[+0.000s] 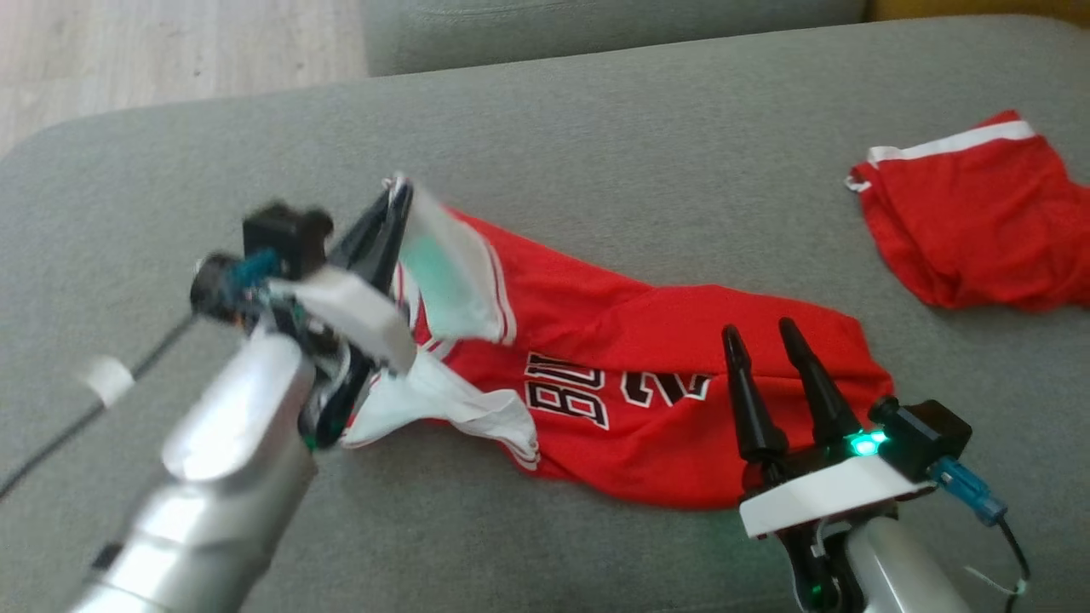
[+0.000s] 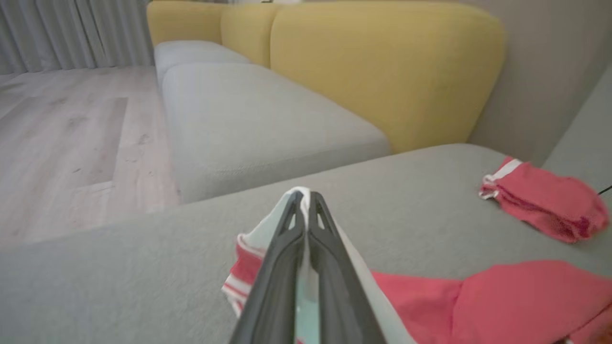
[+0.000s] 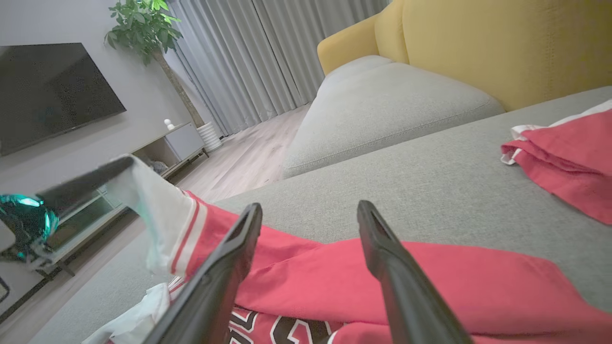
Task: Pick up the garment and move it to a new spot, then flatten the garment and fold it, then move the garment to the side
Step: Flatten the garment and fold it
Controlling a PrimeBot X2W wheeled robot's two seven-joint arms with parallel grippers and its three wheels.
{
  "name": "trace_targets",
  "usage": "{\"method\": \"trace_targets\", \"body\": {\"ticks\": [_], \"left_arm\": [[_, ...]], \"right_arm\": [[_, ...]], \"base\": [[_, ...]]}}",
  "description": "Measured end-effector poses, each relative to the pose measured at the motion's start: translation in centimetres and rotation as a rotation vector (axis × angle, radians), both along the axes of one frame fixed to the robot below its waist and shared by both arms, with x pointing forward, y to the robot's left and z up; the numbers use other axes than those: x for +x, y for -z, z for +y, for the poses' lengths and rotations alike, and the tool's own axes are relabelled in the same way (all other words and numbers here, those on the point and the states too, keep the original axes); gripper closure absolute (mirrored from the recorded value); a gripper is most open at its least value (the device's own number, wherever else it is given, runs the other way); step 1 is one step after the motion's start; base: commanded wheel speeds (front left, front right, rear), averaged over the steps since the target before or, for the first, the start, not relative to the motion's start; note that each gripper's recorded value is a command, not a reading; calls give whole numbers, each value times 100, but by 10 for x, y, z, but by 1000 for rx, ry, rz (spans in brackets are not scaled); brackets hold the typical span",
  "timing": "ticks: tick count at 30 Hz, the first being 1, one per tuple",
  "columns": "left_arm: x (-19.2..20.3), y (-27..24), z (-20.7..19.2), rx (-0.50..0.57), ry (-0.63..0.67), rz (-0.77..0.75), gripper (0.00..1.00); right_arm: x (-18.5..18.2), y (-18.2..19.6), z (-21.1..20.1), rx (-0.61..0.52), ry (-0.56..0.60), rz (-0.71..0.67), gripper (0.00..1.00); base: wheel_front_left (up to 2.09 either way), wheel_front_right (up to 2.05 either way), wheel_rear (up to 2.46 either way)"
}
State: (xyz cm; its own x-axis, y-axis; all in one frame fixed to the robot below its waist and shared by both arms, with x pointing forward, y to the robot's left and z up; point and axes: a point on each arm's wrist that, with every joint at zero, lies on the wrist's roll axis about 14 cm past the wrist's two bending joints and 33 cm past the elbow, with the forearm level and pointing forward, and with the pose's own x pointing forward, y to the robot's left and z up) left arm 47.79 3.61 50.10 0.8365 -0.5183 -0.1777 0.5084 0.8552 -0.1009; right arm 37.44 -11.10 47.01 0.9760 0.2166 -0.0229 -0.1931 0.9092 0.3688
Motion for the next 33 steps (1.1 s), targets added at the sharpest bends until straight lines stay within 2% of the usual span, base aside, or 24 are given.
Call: {"method": "trace_targets", "body": {"ticks": [6, 11, 19, 23, 28, 29, 30, 33], "left_arm": [[25, -55, -25, -61, 61, -43, 100], [58, -68, -31, -83, 49, -3, 100], [142, -63, -10, -7, -94, 20, 100], [175, -67, -11, -31, -157, -12, 100], [194, -70, -19, -63, -174, -52, 100], [197, -73, -19, -69, -183, -75, 61], [199, -75, -19, -74, -188, -93, 0], [199, -74, -16, -58, -188, -109, 0]], "right_arm": [[-5, 0, -12, 22, 42, 6, 0], [-4, -1, -22, 37, 77, 9, 0], [1, 3, -45, 36, 147, 25, 0], [-1, 9, -55, 25, 179, 49, 0], [-3, 17, -60, 17, 196, 75, 0], [-3, 19, -60, 16, 197, 82, 0], [-3, 21, -60, 16, 194, 86, 0], [0, 21, -53, 18, 173, 83, 0]], "base": [[0, 0, 0], [0, 0, 0], [0, 0, 0], [0, 0, 0], [0, 0, 0], [0, 0, 0], [0, 0, 0], [0, 0, 0]]}}
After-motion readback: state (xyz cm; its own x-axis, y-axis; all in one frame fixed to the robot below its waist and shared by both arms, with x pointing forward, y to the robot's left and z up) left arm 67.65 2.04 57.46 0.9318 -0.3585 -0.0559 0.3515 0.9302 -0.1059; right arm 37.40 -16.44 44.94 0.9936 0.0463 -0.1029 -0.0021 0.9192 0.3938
